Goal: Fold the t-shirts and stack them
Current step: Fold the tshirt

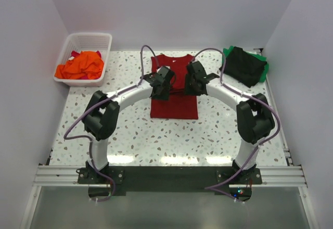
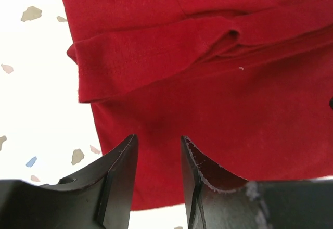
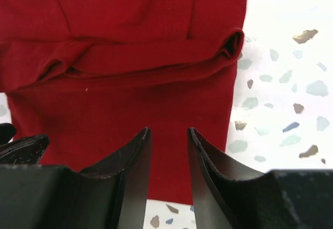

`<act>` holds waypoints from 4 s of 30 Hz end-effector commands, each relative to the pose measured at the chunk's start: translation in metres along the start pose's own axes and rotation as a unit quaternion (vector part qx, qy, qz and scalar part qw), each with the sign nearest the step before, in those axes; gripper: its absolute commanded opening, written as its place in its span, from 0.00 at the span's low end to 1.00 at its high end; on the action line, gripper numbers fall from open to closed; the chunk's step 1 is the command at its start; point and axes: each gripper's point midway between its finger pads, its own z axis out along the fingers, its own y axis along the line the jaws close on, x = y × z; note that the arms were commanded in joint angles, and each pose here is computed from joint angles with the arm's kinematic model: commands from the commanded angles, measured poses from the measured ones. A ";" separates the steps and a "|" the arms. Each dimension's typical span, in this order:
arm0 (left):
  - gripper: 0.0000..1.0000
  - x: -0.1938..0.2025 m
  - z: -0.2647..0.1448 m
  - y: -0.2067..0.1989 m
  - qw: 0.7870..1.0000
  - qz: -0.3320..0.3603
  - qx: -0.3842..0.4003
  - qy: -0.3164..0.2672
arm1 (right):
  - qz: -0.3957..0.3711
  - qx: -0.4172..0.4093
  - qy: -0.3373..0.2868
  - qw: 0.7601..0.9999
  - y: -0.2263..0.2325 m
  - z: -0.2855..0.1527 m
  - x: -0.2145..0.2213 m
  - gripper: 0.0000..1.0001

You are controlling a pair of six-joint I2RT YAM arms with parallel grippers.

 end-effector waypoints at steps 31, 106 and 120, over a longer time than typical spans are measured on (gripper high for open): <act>0.44 -0.087 0.030 0.040 0.996 -0.046 -0.053 -0.062 | 0.011 0.045 -0.042 0.998 -0.023 0.023 -0.066 0.38; 0.00 0.084 0.006 0.051 0.971 -0.124 0.182 0.090 | 0.021 -0.104 0.125 0.986 -0.034 0.000 0.120 0.00; 0.00 0.115 -0.023 0.060 0.975 -0.111 0.169 0.087 | 0.007 -0.122 0.129 0.984 -0.040 -0.044 0.146 0.00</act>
